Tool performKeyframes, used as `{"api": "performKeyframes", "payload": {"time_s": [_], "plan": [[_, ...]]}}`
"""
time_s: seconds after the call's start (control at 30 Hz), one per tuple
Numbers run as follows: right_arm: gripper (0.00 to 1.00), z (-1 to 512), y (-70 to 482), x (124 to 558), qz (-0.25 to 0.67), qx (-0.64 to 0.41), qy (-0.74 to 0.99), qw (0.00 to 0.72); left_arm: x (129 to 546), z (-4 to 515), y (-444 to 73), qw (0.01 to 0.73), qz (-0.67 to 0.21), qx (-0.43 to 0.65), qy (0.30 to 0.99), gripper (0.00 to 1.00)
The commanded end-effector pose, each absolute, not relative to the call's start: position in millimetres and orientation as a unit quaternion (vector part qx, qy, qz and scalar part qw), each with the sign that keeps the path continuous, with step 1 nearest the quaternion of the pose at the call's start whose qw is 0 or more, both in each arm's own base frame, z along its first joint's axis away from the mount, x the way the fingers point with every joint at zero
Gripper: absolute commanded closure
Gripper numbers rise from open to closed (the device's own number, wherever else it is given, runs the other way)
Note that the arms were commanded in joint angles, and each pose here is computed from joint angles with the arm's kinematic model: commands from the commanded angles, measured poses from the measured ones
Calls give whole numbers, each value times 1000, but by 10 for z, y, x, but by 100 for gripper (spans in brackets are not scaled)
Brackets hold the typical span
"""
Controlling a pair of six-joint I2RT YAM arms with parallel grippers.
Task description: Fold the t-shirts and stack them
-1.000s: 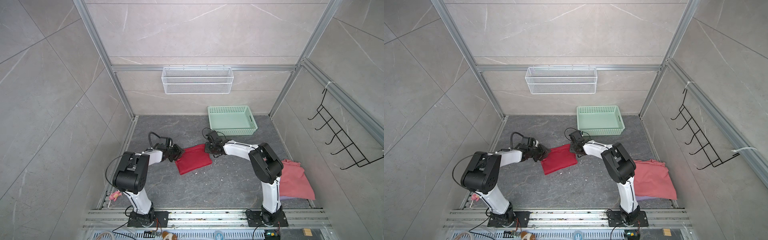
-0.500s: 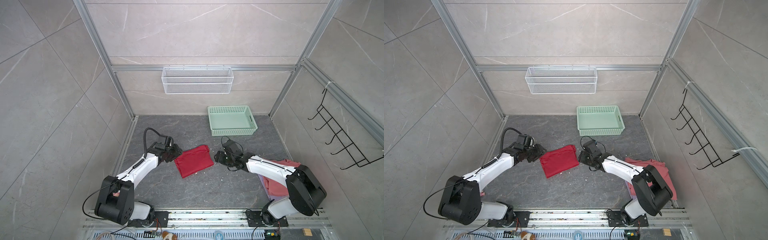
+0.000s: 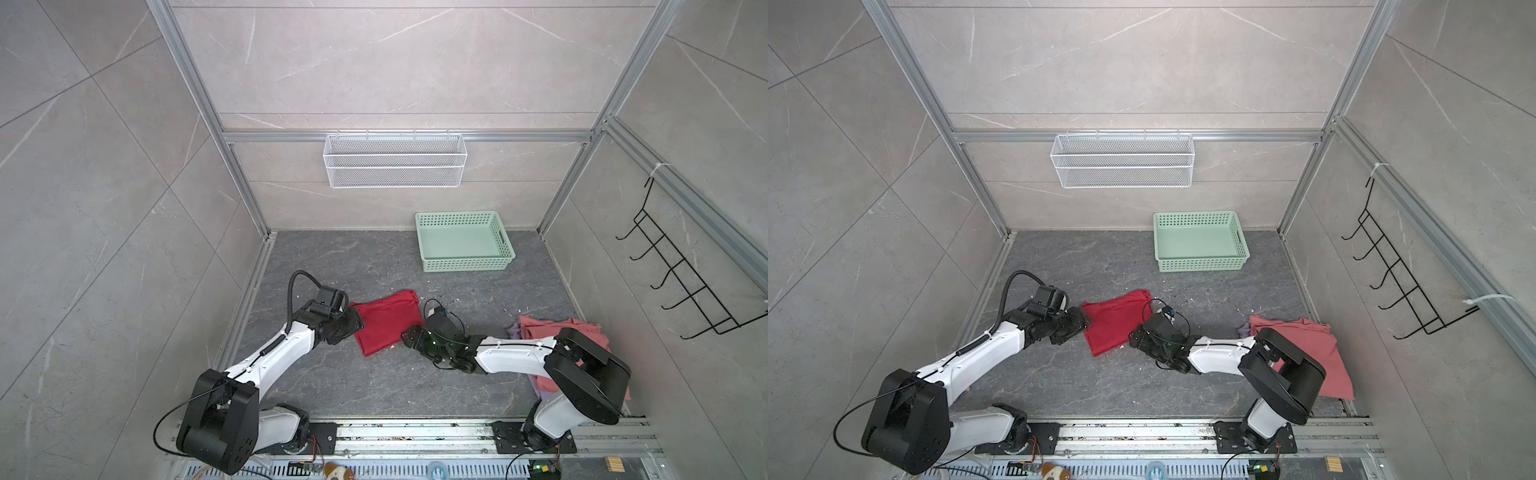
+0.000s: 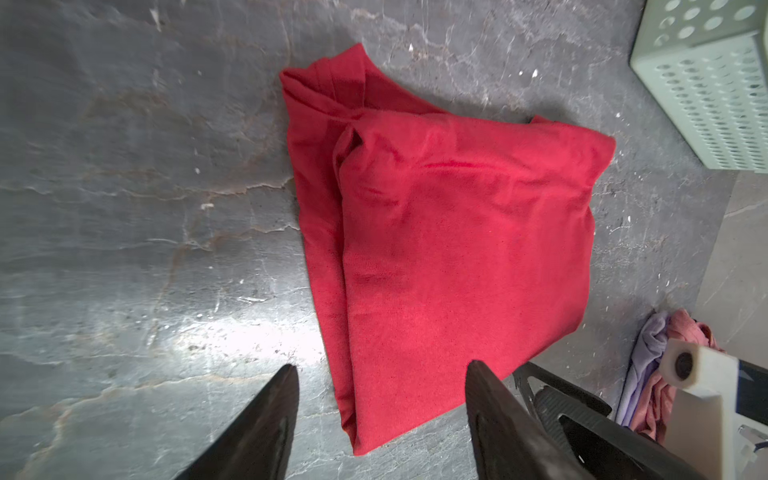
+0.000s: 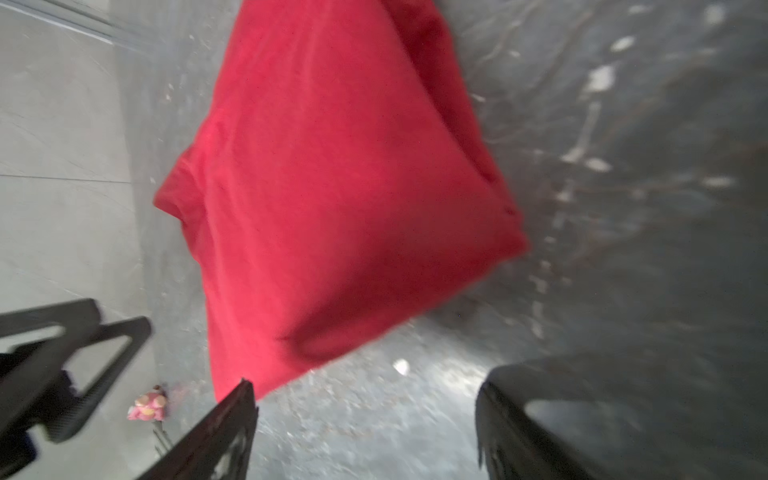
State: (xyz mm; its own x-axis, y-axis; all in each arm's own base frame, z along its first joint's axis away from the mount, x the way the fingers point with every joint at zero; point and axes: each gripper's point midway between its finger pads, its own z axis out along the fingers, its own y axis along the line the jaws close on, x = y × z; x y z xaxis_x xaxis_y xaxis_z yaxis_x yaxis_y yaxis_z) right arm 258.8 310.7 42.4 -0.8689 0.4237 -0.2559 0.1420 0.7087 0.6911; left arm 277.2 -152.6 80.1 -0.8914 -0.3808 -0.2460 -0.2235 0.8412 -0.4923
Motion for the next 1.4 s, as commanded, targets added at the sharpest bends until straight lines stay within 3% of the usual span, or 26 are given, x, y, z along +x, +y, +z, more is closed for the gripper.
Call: {"api": "performKeyframes", "payload": {"time_s": [0.0,0.27,0.37,0.5,0.6,0.67,0.87,0.97,1.37], "plan": [[18,193,3103,2602,344,201,896,194,2829,769,-1691,164,-265,-154,938,35],[25,-94,3180,2681,345,233,890,186,2659,331,-1821,101,-264,-155,947,36],[41,-111,3166,2727,336,234,891,196,2579,196,-1914,76,-263,-149,950,38],[73,-91,3108,2788,301,220,903,213,2451,66,-1903,57,-257,-158,952,39],[90,-19,3017,2831,272,211,912,224,2441,121,-1876,64,-255,-162,951,39],[95,52,2925,2861,251,211,915,233,2486,231,-1876,78,-259,-159,950,38],[100,259,2594,2942,224,243,913,238,2565,591,-1870,110,-264,-141,948,32],[100,403,2479,2979,223,251,913,234,2542,683,-1928,103,-283,-135,944,24],[100,774,2414,3094,273,256,907,192,2882,1030,-2664,85,-468,-145,868,18]]}}
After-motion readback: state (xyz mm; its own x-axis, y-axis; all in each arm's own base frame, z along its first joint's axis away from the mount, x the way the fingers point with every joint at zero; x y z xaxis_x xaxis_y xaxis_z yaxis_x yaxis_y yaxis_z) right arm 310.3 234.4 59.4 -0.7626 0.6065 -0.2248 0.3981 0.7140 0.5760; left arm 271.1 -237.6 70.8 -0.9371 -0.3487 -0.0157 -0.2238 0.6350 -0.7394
